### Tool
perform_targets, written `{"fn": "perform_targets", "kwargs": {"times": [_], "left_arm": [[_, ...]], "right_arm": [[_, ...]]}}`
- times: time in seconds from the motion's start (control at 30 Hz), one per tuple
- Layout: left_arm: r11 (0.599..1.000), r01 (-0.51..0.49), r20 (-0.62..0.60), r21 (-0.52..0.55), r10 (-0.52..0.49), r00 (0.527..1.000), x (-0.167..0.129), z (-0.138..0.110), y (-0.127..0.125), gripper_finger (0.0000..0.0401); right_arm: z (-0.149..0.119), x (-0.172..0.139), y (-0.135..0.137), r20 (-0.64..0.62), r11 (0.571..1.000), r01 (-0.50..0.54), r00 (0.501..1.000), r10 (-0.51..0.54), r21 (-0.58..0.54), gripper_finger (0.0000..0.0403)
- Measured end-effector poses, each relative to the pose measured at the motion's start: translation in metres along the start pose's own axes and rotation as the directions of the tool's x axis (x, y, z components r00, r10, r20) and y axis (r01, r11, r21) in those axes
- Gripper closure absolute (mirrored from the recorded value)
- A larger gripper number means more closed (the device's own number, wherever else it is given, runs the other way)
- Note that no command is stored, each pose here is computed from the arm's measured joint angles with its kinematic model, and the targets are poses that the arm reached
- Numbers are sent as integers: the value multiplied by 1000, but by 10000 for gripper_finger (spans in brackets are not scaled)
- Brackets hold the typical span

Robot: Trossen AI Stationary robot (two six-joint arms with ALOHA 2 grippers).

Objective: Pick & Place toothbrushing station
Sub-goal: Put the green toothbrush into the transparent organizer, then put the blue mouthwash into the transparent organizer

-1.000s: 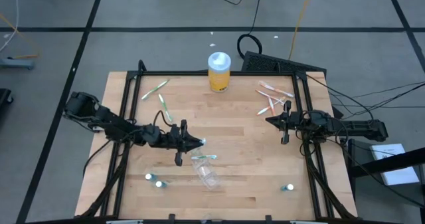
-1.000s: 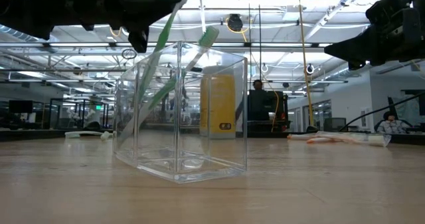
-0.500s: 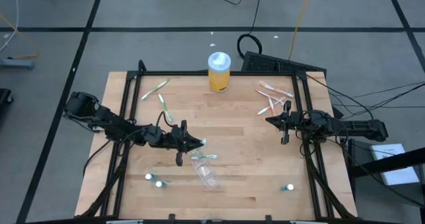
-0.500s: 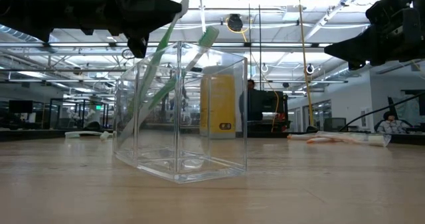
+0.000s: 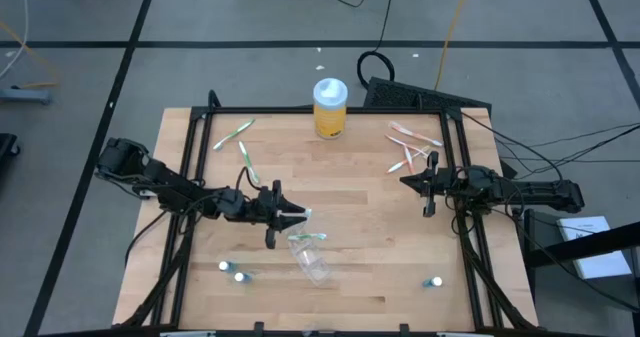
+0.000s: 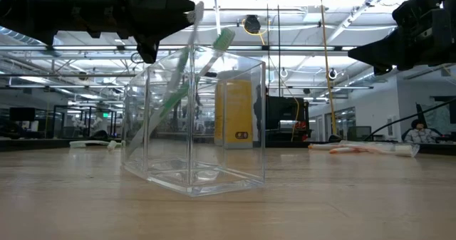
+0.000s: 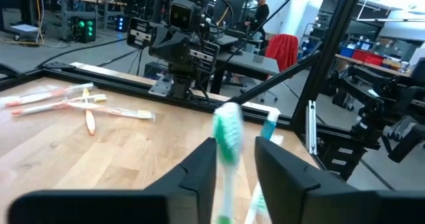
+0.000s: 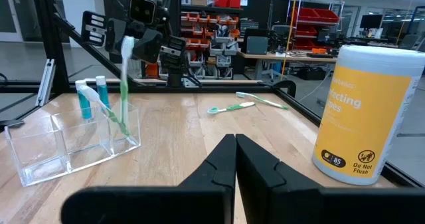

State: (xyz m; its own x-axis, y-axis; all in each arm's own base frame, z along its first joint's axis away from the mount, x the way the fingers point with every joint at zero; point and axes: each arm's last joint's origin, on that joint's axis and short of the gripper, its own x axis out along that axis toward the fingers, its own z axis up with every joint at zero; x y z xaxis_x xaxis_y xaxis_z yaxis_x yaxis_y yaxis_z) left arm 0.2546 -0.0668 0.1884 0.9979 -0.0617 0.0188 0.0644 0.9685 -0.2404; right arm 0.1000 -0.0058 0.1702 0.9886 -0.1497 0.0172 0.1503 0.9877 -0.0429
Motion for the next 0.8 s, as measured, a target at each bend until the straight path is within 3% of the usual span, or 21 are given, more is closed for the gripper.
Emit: {"fn": "perform_targets", "kwargs": {"times": [0.23,0.67,0.8], "left_arm": [[1000,0,0,7,0,1000,0,0,0,249],[1000,4,17,20,-5,1000,-1,4,-1,247],[998,68,29,16,-69,997,-5,13,-4,247]], "right_arm": [[0,0,0,0,1000,0,1000,0,0,399],[0,0,0,0,1000,0,1000,0,0,399],[0,0,0,0,1000,0,1000,0,0,399]]}}
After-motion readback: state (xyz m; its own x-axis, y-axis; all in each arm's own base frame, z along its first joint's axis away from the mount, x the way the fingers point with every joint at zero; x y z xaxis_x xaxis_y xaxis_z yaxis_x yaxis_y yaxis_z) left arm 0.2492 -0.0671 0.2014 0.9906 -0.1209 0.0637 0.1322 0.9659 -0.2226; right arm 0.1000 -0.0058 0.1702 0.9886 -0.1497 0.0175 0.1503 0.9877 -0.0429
